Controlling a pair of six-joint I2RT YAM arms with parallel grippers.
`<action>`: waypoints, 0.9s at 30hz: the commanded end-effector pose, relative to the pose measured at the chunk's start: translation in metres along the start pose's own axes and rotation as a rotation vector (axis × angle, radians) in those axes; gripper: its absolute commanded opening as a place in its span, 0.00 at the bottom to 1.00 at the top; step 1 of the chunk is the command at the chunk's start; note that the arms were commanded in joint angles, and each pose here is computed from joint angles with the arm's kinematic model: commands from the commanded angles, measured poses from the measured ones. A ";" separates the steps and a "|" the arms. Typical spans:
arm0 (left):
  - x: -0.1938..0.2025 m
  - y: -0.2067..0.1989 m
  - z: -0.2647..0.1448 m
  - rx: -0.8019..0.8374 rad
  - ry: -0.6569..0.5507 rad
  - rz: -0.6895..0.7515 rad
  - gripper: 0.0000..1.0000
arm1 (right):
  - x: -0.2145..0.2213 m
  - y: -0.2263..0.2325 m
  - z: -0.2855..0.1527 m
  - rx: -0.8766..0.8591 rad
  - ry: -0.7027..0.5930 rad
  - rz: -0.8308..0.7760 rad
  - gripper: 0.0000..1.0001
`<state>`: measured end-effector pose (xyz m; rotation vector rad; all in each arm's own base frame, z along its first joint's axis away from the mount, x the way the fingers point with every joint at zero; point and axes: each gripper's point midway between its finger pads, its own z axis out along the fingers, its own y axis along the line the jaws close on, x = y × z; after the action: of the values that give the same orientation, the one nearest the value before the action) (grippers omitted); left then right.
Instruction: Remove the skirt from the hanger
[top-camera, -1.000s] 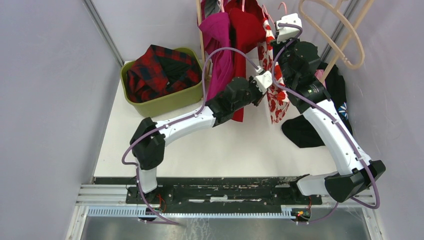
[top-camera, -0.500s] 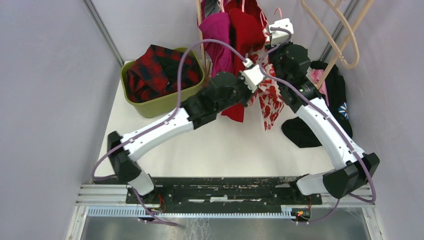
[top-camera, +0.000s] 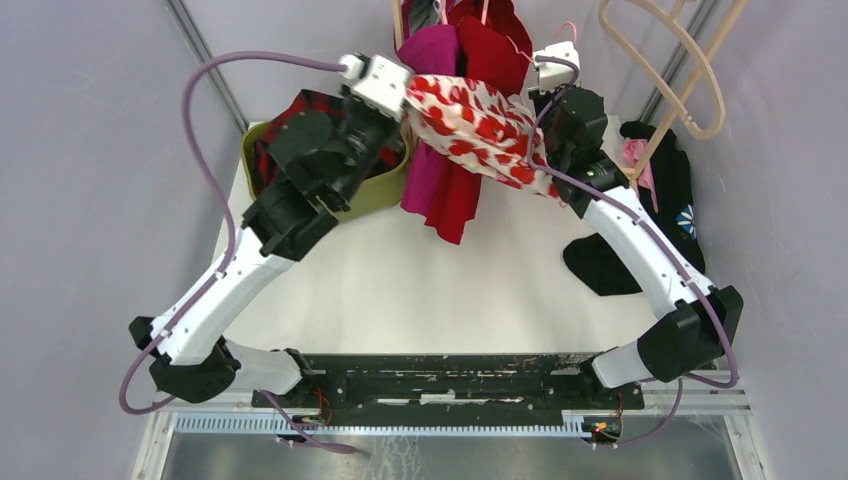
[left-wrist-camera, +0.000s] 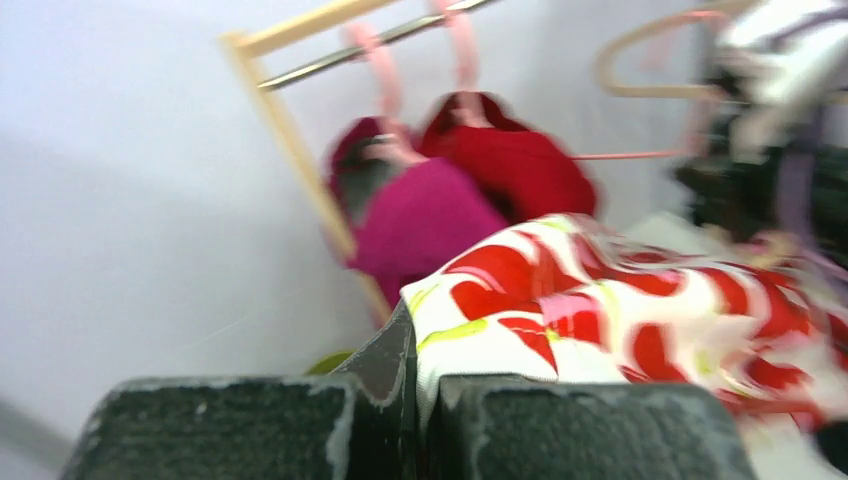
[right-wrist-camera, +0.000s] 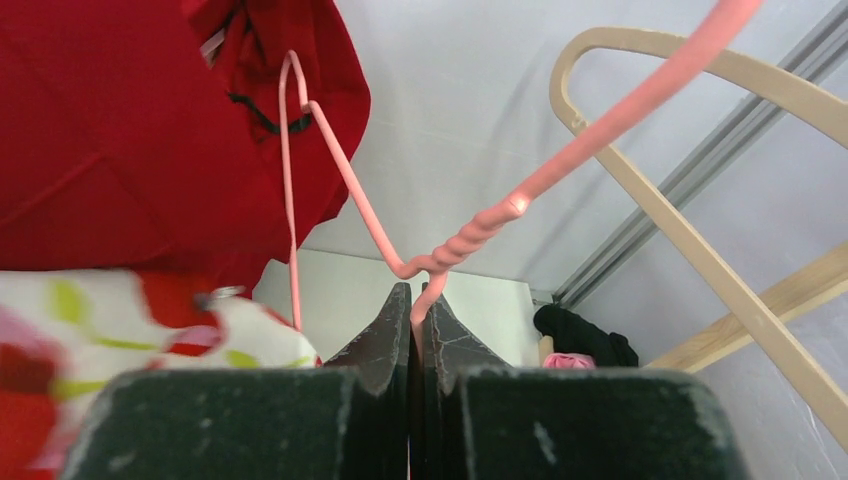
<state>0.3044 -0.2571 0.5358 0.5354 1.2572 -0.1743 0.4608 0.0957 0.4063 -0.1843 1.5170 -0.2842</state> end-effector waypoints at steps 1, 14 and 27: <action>-0.043 0.110 -0.026 -0.295 -0.096 0.016 0.03 | -0.014 -0.021 0.004 0.065 -0.053 0.020 0.00; -0.036 0.210 0.000 -0.467 -0.085 0.071 0.03 | -0.003 -0.027 0.016 0.077 -0.039 0.044 0.01; 0.006 0.241 0.053 -0.487 -0.090 0.097 0.03 | 0.008 -0.025 0.031 0.076 -0.026 0.061 0.01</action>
<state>0.4412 -0.0796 0.6143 0.1884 1.1694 0.2176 0.4873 0.0726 0.3861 -0.1273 1.5406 -0.3149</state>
